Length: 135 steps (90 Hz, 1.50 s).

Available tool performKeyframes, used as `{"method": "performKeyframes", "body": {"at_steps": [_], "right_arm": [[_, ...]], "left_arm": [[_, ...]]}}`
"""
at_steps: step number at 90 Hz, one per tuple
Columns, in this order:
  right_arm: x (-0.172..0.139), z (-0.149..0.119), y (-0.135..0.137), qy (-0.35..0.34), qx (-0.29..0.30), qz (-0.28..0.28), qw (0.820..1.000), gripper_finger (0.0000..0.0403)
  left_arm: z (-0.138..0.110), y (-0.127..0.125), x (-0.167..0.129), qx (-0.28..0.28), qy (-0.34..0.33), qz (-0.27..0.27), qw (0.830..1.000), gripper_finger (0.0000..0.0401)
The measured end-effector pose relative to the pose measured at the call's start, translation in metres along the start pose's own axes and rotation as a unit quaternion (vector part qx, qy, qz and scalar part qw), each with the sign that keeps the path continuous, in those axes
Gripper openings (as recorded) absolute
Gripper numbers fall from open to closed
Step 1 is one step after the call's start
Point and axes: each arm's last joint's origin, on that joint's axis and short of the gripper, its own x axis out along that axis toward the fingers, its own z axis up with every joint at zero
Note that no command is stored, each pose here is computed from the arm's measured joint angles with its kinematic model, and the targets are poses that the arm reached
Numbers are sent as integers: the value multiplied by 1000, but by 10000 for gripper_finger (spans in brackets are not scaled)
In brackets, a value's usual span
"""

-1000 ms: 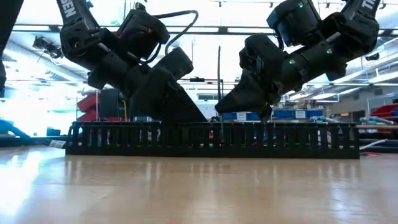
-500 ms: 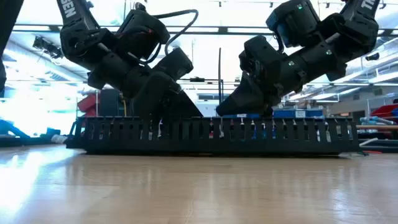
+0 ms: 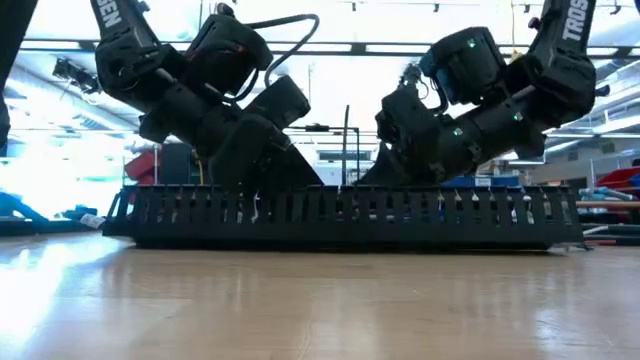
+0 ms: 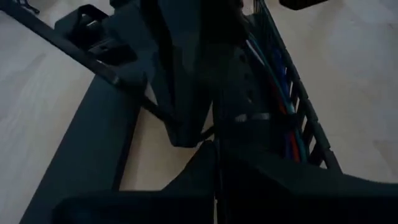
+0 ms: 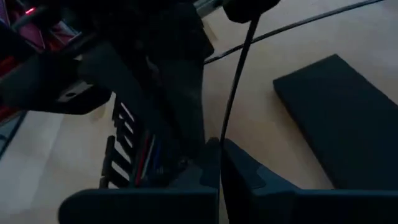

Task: Ziptie cables
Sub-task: Put the cable wires in the black cable duct

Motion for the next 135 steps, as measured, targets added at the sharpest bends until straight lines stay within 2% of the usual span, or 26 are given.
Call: {"method": "performKeyframes", "body": {"at_steps": [51, 97, 121, 135], "right_arm": [[-15, 8, 11, 19, -37, 0, 999, 0], [-13, 13, 8, -2, -55, -13, 998, 0], [-13, 10, 17, 0, -44, 15, 999, 0], [-14, 5, 14, 12, -47, -25, 999, 0]], "left_arm": [[1, 1, 0, -1, -3, 16, 1000, 0], [2, 1, 0, -2, -8, 14, 1000, 0], [1, 2, 0, 2, -5, 21, 1000, 0], [1, 2, 0, 7, -4, 27, 1000, 0]]}}
